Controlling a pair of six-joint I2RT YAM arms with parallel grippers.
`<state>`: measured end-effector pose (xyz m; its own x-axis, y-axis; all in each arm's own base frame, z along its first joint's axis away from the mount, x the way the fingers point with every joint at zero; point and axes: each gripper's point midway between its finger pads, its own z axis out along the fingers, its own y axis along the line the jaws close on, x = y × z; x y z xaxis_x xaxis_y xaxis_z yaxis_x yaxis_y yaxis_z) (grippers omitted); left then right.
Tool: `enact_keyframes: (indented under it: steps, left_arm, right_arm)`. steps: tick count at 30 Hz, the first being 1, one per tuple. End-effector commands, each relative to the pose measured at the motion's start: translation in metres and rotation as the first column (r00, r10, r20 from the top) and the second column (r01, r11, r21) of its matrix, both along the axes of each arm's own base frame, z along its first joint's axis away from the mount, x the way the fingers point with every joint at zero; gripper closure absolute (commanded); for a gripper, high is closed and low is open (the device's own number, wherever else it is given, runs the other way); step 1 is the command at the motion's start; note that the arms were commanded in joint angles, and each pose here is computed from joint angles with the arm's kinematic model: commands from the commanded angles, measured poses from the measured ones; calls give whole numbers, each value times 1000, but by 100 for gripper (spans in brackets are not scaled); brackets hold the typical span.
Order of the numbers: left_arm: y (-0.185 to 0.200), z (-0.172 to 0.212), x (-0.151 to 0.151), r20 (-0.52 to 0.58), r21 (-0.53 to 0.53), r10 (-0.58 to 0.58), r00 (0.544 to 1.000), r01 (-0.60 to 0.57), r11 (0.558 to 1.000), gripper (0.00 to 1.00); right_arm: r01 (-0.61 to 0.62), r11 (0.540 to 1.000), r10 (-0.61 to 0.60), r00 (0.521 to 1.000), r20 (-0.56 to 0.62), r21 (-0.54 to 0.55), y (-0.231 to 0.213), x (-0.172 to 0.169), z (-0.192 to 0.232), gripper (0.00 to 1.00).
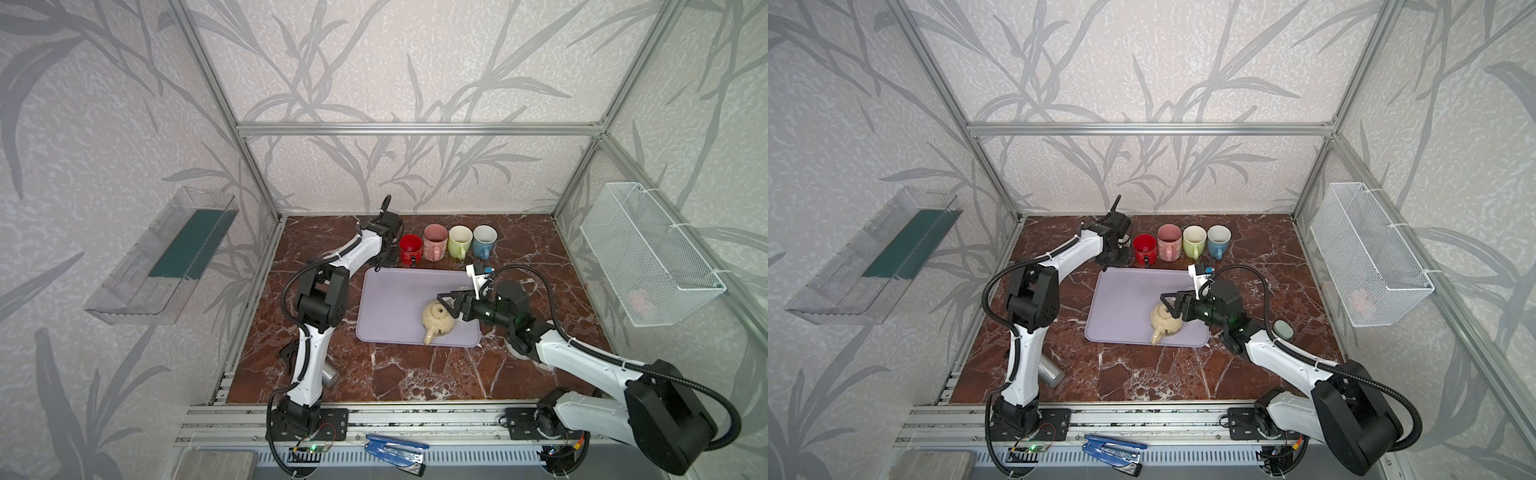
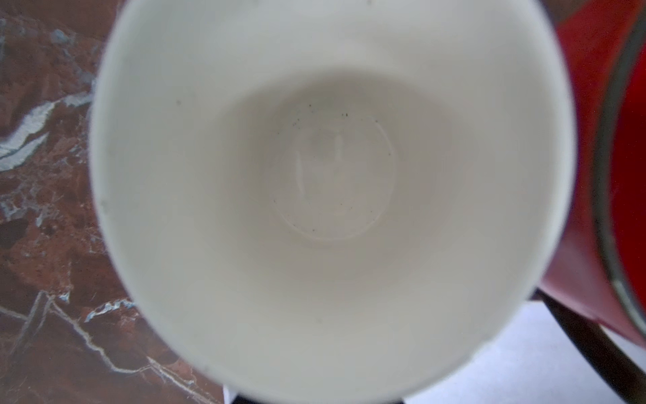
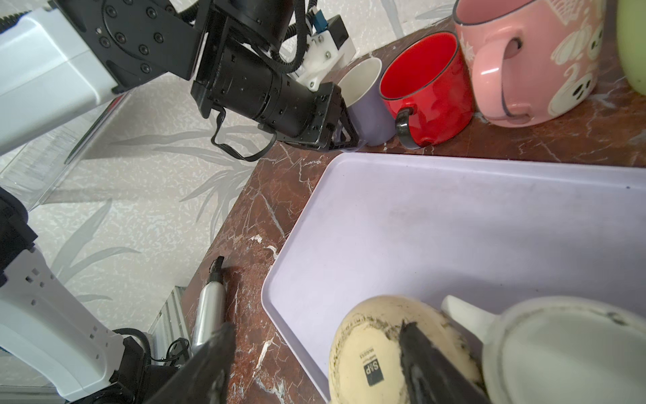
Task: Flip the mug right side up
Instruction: 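Lower the lavender mug beside the red mug and open the left gripper, then move the right gripper over the upside-down cream mug while the left withdraws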
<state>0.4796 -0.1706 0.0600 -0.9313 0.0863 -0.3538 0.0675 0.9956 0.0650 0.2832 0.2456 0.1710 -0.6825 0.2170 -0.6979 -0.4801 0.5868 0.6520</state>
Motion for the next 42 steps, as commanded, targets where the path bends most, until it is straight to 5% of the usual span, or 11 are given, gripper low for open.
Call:
enact_keyframes:
  steps: [1, 14, 24, 32, 42]
  left_arm:
    - [3, 27, -3, 49, 5, 9, 999, -9, 1000, 70]
    - [6, 69, -27, 105, -30, 0, 994, 3, 1000, 58]
    - [6, 114, -81, 209, -187, -6, 978, 46, 981, 52]
    - [8, 148, -131, 272, -308, 1, 962, 86, 947, 21]
    - [28, 178, -180, 380, -357, 19, 925, 128, 925, 13]
  right_arm:
    - [6, 1000, -6, 1000, 13, 0, -4, -1, 4, 27]
    - [37, 995, -39, 999, -19, -92, -13, -2, 9, 27]
    - [73, 981, -79, 997, -24, -179, -27, -15, 20, 27]
    - [32, 971, -57, 993, -101, -235, -30, -40, 1, 25]
    - [-17, 977, -32, 973, -227, -210, -14, -40, -30, 22]
